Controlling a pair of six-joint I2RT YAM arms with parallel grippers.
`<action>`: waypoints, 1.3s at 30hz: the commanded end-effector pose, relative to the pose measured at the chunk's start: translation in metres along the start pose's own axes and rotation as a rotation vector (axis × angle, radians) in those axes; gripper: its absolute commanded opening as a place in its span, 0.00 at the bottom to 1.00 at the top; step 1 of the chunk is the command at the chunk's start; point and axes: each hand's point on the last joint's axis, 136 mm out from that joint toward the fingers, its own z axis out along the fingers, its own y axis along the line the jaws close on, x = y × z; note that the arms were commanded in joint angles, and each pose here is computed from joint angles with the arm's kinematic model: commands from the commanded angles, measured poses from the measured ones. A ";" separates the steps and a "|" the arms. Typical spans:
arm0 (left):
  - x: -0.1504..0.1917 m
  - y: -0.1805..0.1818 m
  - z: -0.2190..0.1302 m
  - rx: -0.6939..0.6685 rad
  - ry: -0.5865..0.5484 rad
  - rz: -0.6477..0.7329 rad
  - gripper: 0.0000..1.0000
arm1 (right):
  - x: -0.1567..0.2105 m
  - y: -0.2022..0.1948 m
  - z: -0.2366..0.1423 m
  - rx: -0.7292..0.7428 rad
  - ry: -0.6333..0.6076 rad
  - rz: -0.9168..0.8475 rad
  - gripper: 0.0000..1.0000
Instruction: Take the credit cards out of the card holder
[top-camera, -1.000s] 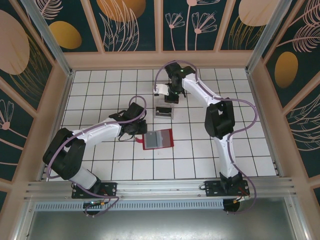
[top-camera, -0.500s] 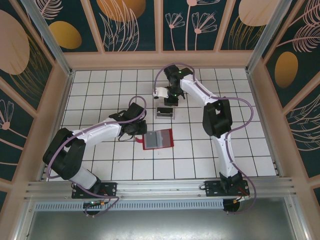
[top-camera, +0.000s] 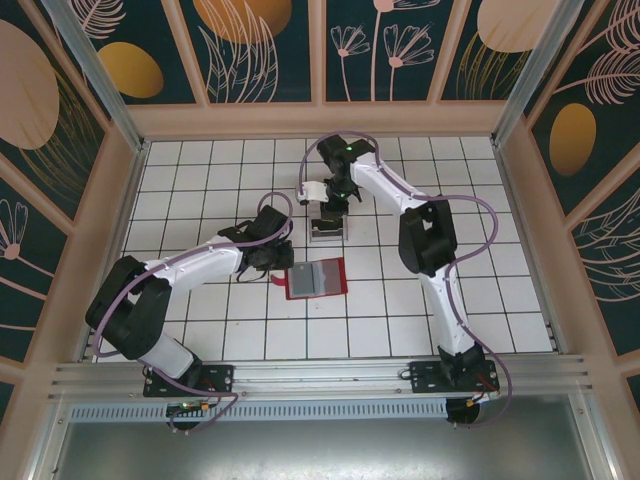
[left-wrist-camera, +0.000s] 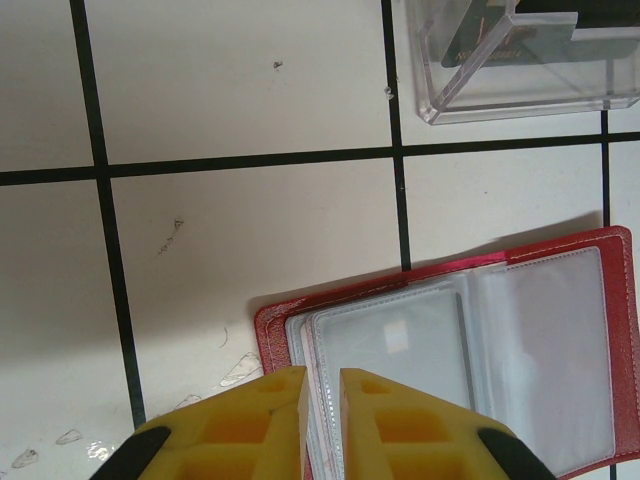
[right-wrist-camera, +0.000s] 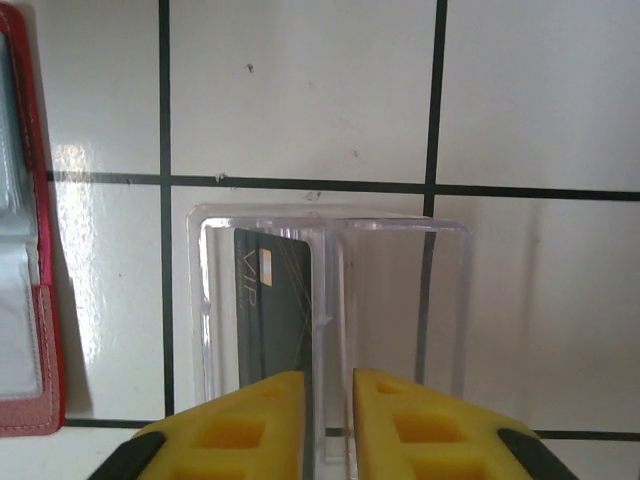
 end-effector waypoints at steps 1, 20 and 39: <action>-0.005 0.000 -0.005 -0.011 -0.008 0.002 0.18 | -0.002 -0.004 -0.004 0.017 0.004 0.007 0.26; -0.003 0.000 -0.003 -0.010 0.000 0.003 0.18 | -0.009 -0.030 -0.030 0.200 -0.016 -0.024 0.31; -0.003 0.000 -0.005 -0.011 -0.003 0.002 0.18 | -0.001 -0.045 -0.026 0.285 -0.004 -0.019 0.35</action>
